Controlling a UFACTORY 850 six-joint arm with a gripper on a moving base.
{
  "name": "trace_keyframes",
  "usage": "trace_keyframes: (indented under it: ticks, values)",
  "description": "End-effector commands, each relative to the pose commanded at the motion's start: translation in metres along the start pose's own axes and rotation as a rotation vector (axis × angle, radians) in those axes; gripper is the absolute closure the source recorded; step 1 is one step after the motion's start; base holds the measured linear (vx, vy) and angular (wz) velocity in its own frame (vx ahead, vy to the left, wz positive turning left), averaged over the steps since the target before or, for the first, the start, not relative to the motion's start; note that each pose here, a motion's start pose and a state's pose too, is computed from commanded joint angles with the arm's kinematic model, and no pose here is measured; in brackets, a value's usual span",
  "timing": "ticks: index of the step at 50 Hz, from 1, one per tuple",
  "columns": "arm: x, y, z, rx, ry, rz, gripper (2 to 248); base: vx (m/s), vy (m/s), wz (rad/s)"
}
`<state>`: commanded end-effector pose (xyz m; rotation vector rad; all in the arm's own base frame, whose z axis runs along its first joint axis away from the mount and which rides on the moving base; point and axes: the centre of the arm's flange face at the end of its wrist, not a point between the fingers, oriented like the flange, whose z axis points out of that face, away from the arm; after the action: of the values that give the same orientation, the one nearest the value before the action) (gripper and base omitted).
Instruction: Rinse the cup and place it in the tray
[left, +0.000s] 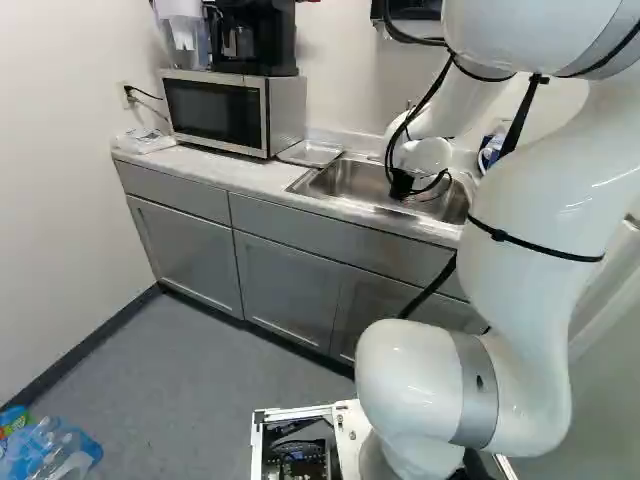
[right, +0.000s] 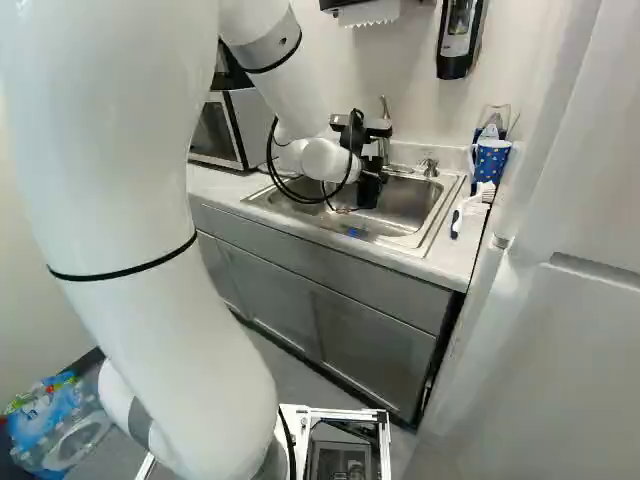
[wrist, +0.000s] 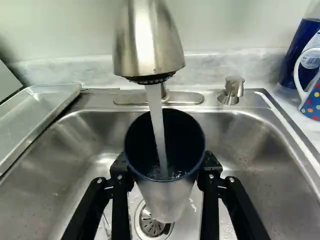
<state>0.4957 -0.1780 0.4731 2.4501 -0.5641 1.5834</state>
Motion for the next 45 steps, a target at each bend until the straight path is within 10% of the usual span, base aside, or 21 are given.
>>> trace_keyframes:
  ticks: [45]
  values:
    - [0.0, 0.0, 0.0, 0.0, 0.0, 0.0, 124, 0.0, 0.0, 0.0]
